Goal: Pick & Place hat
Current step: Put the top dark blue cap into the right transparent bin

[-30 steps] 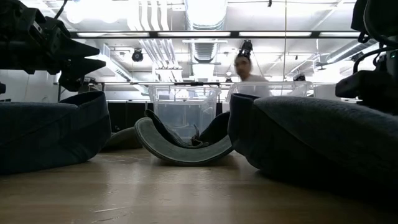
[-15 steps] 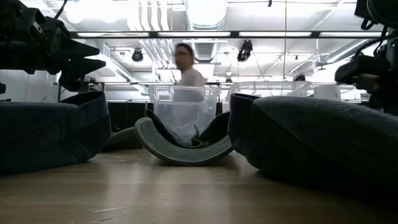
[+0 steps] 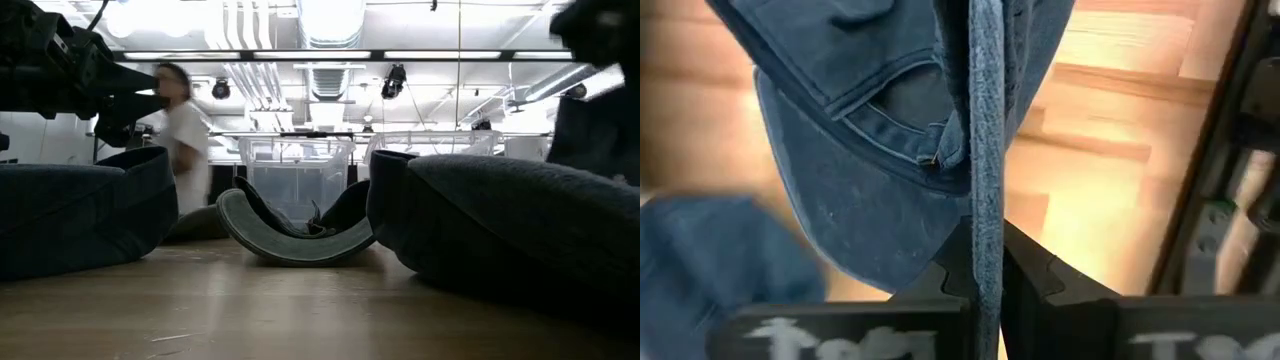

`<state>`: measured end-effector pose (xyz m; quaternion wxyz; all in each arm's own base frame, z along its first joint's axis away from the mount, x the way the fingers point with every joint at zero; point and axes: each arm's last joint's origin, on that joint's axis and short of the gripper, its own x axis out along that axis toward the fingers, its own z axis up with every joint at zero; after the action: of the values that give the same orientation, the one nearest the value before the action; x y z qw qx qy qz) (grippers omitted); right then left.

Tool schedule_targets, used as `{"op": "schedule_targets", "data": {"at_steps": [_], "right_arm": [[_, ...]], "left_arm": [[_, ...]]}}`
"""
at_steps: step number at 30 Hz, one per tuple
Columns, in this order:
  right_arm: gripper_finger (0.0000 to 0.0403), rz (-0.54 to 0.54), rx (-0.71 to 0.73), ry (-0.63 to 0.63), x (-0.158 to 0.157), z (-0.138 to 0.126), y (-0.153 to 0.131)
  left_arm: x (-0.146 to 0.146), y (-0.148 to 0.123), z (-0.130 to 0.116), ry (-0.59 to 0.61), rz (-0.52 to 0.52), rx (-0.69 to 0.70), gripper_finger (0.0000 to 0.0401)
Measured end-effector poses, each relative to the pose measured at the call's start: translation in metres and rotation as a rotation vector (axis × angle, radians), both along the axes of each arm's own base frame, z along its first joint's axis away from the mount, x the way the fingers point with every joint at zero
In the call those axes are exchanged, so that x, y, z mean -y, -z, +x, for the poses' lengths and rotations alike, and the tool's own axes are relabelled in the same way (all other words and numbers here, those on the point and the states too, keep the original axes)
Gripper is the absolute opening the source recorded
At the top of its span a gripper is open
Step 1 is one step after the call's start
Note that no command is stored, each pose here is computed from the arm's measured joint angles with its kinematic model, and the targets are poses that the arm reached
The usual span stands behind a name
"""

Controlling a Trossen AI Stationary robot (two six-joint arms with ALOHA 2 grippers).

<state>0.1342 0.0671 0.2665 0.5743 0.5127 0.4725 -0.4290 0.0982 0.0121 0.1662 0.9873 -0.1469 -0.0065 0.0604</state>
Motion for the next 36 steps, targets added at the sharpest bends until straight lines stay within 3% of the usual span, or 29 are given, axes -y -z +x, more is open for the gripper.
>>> {"op": "schedule_targets", "data": {"at_steps": [8,14,26,36], "right_arm": [[0.0013,0.064,-0.032,-0.149,-0.003,0.0,-0.08],[0.0013,0.064,0.092,-0.251,-0.01,0.015,-0.117],[0.0013,-0.243,0.177,-0.559,-0.021,0.05,-0.121],[0.0013,-0.713,0.465,-0.902,-0.029,0.068,-0.142]], "left_arm": [[0.0,0.0,0.0,0.0,0.0,0.0,0.017],[0.0,0.0,0.0,0.0,0.0,0.0,0.017],[0.0,0.0,0.0,0.0,0.0,0.0,0.017],[0.0,0.0,0.0,0.0,0.0,0.0,0.017]]}}
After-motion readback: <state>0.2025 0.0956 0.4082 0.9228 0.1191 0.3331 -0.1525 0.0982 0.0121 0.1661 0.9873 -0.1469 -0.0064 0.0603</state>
